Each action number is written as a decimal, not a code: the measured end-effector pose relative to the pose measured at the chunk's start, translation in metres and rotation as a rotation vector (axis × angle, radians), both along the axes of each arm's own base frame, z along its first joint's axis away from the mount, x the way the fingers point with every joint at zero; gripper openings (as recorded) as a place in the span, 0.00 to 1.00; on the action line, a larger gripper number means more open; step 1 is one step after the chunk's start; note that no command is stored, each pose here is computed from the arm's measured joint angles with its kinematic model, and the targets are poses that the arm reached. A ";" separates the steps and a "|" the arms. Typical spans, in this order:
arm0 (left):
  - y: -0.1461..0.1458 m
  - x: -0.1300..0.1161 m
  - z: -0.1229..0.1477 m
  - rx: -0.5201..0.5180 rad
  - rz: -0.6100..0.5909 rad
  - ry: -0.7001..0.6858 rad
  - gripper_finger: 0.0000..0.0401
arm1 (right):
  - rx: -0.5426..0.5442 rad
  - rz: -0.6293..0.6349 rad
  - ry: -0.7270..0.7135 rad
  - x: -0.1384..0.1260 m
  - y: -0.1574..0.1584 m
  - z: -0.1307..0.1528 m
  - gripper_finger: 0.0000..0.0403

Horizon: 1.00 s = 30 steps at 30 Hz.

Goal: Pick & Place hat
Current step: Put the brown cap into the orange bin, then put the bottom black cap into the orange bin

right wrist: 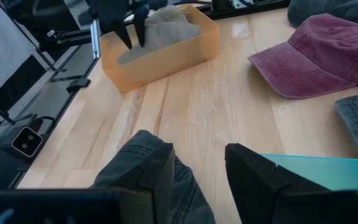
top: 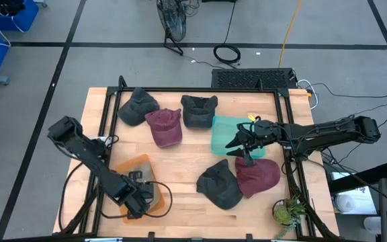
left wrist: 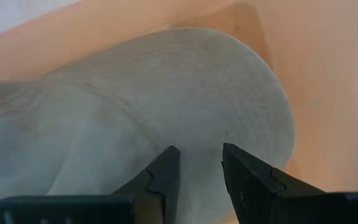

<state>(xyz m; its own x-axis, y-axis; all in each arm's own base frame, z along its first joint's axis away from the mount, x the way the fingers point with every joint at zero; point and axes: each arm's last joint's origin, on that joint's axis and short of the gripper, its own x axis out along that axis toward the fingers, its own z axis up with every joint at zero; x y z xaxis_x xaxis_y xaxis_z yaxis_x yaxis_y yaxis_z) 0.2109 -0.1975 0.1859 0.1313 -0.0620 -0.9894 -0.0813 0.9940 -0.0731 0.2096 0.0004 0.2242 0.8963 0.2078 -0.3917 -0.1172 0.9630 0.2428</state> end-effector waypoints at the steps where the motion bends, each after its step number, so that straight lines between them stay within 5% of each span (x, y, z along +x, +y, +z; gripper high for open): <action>1: -0.001 0.001 -0.005 0.004 -0.013 0.015 0.31 | 0.000 0.000 -0.001 0.000 0.000 0.000 0.32; 8: 0.004 0.003 -0.013 0.073 -0.089 0.056 0.31 | -0.004 0.000 -0.004 0.000 0.000 0.000 0.32; 14: 0.016 0.002 0.009 0.094 -0.113 0.065 0.31 | -0.016 0.004 -0.007 0.000 0.000 0.000 0.32; 24: 0.043 -0.008 0.063 0.114 -0.055 -0.136 0.31 | -0.081 0.035 -0.033 -0.001 0.000 0.002 0.32; 30: 0.051 -0.008 0.082 0.169 -0.057 -0.330 0.31 | -0.181 0.160 -0.088 -0.001 0.018 0.008 0.32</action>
